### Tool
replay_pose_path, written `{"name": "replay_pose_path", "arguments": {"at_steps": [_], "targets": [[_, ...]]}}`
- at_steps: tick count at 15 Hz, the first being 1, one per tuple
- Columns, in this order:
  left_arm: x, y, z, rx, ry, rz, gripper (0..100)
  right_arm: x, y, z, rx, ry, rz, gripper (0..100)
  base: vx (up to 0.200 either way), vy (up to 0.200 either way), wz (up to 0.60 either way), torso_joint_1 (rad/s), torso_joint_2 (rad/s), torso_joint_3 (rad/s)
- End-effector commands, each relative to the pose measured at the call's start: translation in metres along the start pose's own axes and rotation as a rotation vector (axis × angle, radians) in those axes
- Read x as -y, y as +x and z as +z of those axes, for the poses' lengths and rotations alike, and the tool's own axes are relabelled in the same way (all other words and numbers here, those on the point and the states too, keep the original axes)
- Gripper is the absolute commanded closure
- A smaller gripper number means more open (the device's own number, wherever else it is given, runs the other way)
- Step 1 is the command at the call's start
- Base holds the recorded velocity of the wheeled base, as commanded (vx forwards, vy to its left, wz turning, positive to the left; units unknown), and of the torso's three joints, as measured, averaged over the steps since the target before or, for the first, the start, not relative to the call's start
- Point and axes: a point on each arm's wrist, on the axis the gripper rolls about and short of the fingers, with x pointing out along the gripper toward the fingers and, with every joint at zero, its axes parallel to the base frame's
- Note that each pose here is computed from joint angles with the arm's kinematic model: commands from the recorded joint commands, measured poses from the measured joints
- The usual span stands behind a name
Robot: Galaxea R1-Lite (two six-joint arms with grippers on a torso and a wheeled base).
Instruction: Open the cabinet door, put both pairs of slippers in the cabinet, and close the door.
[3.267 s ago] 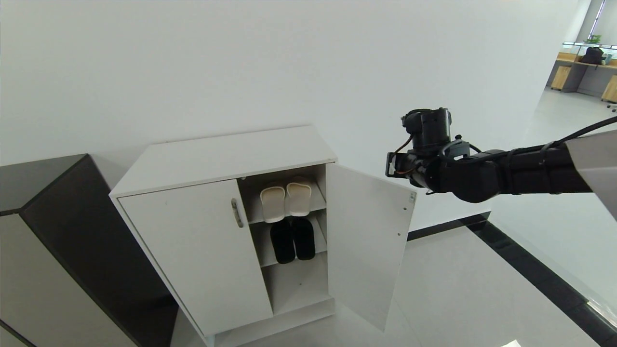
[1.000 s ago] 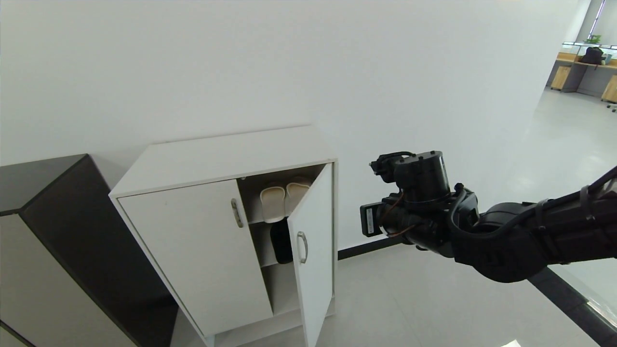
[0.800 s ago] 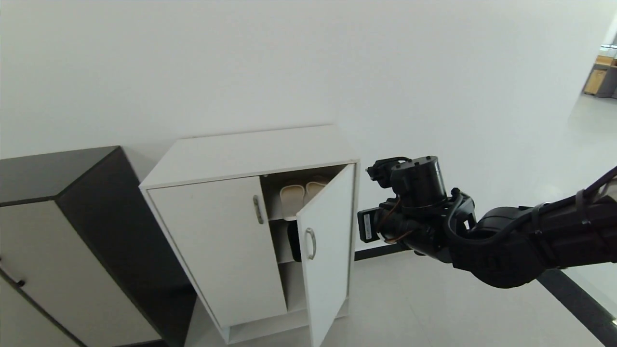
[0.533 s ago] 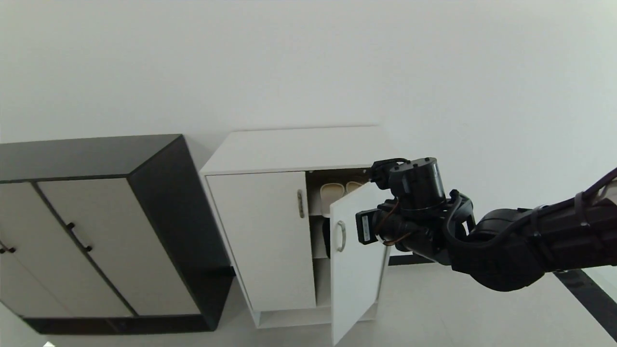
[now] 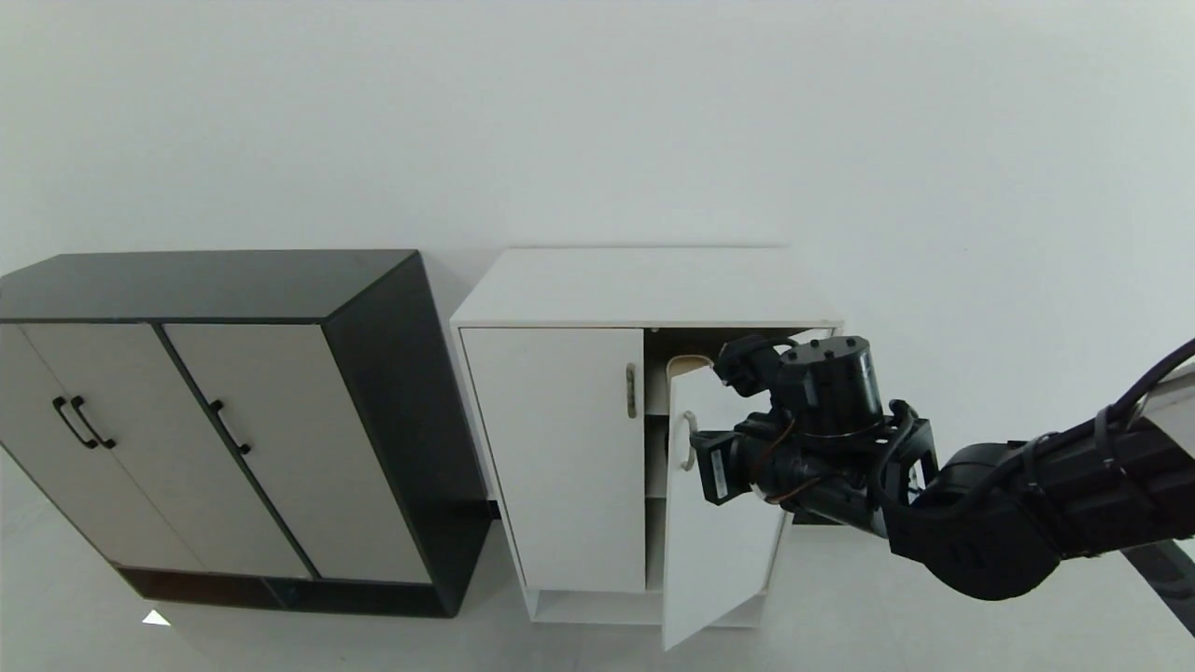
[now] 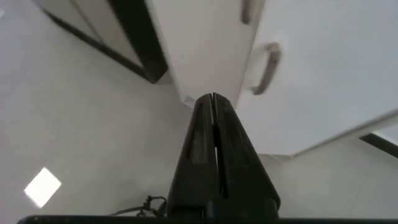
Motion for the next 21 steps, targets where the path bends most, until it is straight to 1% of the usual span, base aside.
{"name": "replay_pose_path", "arguments": {"at_steps": [1,4,7,9,13,16,21], "targets": [[0.0,0.0,0.0,0.0,0.0,0.001,100,0.012,-0.002,-0.017,-0.037,-0.003,0.008,100,0.0,0.0,0.0,0.0,0.0,0.0],[0.0,0.0,0.0,0.0,0.0,0.001,100,0.014,-0.007,-0.033,-0.051,-0.005,0.032,100,0.0,0.0,0.0,0.0,0.0,0.0],[0.0,0.0,0.0,0.0,0.002,0.001,100,0.016,-0.011,-0.047,-0.059,-0.008,0.032,100,0.2,0.0,0.0,-0.006,0.0,0.001],[0.0,0.0,0.0,0.0,0.002,0.001,100,0.017,-0.012,-0.05,-0.057,-0.006,0.03,100,0.2,0.0,0.0,0.0,0.01,0.007],[0.0,0.0,0.0,0.0,0.0,0.001,100,0.017,-0.014,-0.051,-0.044,-0.005,0.031,100,0.2,0.0,0.0,0.006,0.0,0.002],[0.0,0.0,0.0,0.0,0.0,0.001,100,0.018,-0.013,-0.051,-0.043,-0.004,0.029,100,0.0,0.0,0.0,0.0,0.0,0.0],[0.0,0.0,0.0,0.002,0.0,0.001,100,0.022,0.001,-0.037,0.005,0.004,0.017,100,0.0,0.0,0.0,0.0,0.0,0.0]]}}
